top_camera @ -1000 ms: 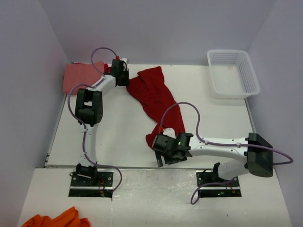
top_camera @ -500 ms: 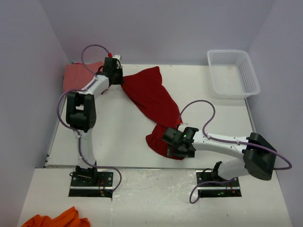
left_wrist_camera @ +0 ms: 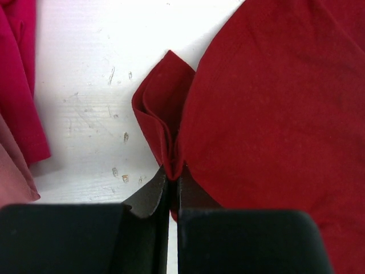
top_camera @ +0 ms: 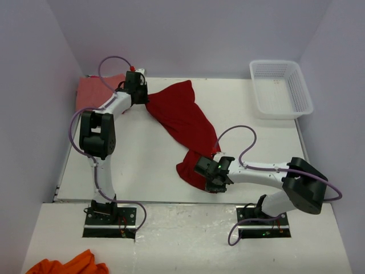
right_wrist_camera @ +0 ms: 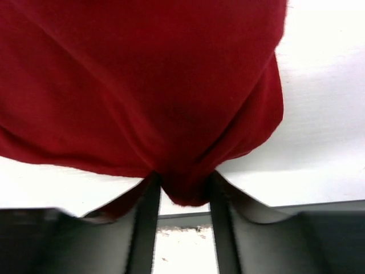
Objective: Fold and stack the t-shirts
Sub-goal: Flatten out the tshirt
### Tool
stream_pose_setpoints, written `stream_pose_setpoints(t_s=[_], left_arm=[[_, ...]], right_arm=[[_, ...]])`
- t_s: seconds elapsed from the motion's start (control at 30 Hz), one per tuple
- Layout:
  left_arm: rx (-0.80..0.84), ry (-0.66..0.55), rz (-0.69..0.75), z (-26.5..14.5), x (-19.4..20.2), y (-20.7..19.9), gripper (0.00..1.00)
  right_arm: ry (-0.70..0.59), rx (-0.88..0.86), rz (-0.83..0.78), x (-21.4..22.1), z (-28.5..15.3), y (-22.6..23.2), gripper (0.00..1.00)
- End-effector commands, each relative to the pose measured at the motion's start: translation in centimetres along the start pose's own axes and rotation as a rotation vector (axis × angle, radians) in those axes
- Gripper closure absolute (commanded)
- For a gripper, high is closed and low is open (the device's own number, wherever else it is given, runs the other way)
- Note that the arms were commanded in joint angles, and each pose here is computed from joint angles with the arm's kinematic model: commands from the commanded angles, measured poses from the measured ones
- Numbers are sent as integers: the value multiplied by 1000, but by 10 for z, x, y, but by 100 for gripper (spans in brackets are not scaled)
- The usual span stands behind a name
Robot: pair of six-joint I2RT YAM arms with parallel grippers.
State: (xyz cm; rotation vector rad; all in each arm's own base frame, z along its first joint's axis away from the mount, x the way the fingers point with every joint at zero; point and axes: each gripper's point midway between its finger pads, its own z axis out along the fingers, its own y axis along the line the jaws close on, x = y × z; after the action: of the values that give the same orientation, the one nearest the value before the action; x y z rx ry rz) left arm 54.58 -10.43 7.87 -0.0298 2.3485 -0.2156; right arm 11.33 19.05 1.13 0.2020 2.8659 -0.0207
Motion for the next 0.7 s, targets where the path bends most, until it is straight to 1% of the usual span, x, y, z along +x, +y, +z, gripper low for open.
stream_pose_setpoints(t_s=[0.0, 0.03, 0.1, 0.17, 0.2, 0.23, 0.27, 0.3, 0.33, 0.37, 0.4, 0.43, 0.47, 0.5, 0.53, 0.57, 0.6, 0.63, 0.67], left_arm=[[11, -70, 0, -12, -24, -1, 100], [9, -72, -1, -13, -25, 0, 100], [6, -67, -4, -15, -23, 0, 100], [8, -81, -7, -23, -30, -1, 100], [9, -82, -4, -29, -31, -2, 100], [8, -107, -5, -40, -42, -3, 100], [8, -125, 0, -49, -50, -4, 100], [10, -146, 2, -68, -60, -7, 100], [3, -169, 6, -81, -69, -7, 100], [4, -185, 10, -94, -75, -8, 100], [15, -243, 11, -126, -92, -12, 100], [21, -275, 15, -145, -100, -15, 100], [24, -292, 16, -162, -102, -16, 100], [12, -370, 11, -201, -119, -16, 100], [18, -405, 10, -222, -126, -17, 100], [40, -476, 4, -264, -138, -23, 100], [40, -474, 3, -266, -138, -23, 100], [60, -542, 3, -304, -147, -27, 100], [75, -585, 1, -328, -154, -31, 100]], right_arm=[[-15, 7, 48, 0, 7, -2, 65], [-25, 15, 55, -1, 7, -4, 80], [-39, 36, 55, -4, 4, -9, 99], [-79, 42, 60, -14, -3, -9, 100], [-90, 71, 53, -17, -9, -16, 100], [-118, 66, 57, -26, -20, -12, 100], [-173, 97, 53, -38, -28, -18, 100], [-196, 133, 36, -44, -42, -29, 100], [-243, 105, 37, -60, -63, -20, 100], [-278, 110, 32, -71, -76, -22, 100], [-327, 163, 15, -83, -92, -37, 100], [-384, 118, 30, -103, -121, -29, 100], [-432, 160, 24, -118, -138, -43, 100], [-463, 159, 16, -128, -153, -47, 100], [-521, 112, 25, -146, -184, -44, 100], [-585, 97, 14, -164, -211, -48, 100], [-579, 114, 14, -164, -212, -55, 100], [-645, 95, 28, -179, -241, -59, 100], [-673, 93, 28, -185, -254, -66, 100]])
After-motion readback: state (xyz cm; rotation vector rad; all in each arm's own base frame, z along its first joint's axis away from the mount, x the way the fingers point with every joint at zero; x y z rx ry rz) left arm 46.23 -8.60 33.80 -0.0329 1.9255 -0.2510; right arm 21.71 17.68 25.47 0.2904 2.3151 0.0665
